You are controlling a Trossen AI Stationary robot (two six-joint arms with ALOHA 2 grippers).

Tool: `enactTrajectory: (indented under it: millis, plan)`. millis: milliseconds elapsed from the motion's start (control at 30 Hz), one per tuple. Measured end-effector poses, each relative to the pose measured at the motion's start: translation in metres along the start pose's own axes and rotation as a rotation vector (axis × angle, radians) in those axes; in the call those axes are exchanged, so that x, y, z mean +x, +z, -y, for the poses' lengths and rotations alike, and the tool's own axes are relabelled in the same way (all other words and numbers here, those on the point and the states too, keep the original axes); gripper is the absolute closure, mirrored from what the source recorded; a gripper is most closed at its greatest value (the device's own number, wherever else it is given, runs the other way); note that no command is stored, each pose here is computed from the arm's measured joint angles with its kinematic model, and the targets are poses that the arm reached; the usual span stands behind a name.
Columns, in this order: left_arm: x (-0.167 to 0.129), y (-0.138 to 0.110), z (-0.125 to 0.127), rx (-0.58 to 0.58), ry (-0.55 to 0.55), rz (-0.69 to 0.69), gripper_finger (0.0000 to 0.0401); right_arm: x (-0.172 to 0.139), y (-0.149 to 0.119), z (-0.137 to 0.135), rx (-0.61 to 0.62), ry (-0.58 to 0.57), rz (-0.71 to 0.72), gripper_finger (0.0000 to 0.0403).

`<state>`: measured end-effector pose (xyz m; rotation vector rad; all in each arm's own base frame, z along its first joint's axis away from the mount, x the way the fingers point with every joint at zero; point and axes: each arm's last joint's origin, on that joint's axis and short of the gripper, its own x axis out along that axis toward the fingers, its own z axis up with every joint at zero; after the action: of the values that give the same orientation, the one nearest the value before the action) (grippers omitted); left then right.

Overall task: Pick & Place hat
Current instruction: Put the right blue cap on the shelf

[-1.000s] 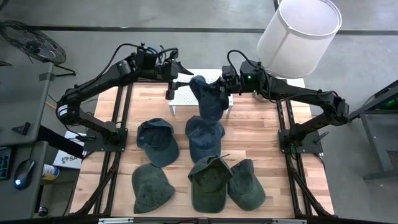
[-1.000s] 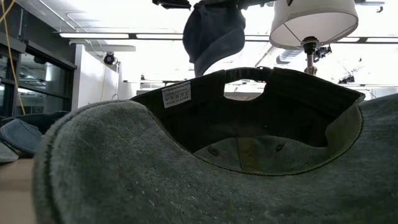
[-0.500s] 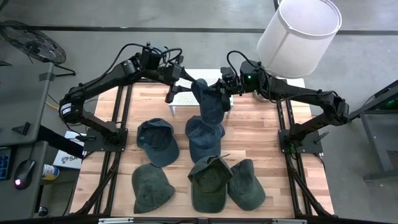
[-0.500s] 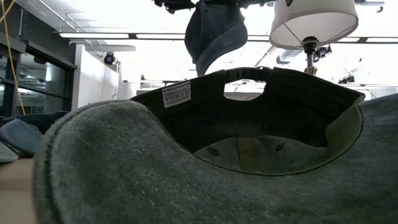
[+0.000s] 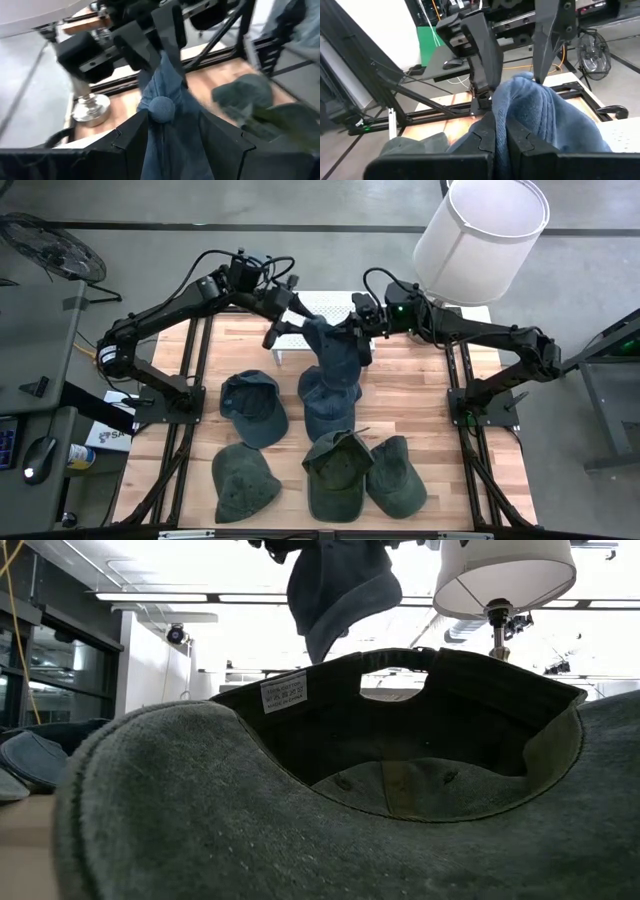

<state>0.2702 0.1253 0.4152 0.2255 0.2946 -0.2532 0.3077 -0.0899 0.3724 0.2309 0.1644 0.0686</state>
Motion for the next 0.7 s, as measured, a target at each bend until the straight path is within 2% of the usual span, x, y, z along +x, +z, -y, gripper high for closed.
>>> enactTrajectory:
  millis: [67, 400, 567, 700]
  plan:
    - [0.002, 0.002, 0.003, -0.012, -0.021, 0.009, 0.0231, 0.0, 0.0, 0.0, 0.0, 0.004, -0.001, 0.0403]
    - [0.004, 0.002, 0.003, -0.035, 0.049, -0.023, 0.0231, 0.003, -0.001, -0.008, -0.005, 0.039, -0.008, 0.0403]
    - [0.006, 0.001, 0.003, -0.067, 0.02, -0.016, 0.0231, 0.004, -0.002, -0.011, -0.01, 0.047, -0.01, 0.0403]
    - [0.006, 0.001, 0.005, -0.096, -0.057, 0.012, 0.0231, 0.004, -0.002, -0.011, -0.01, 0.044, -0.009, 0.0403]
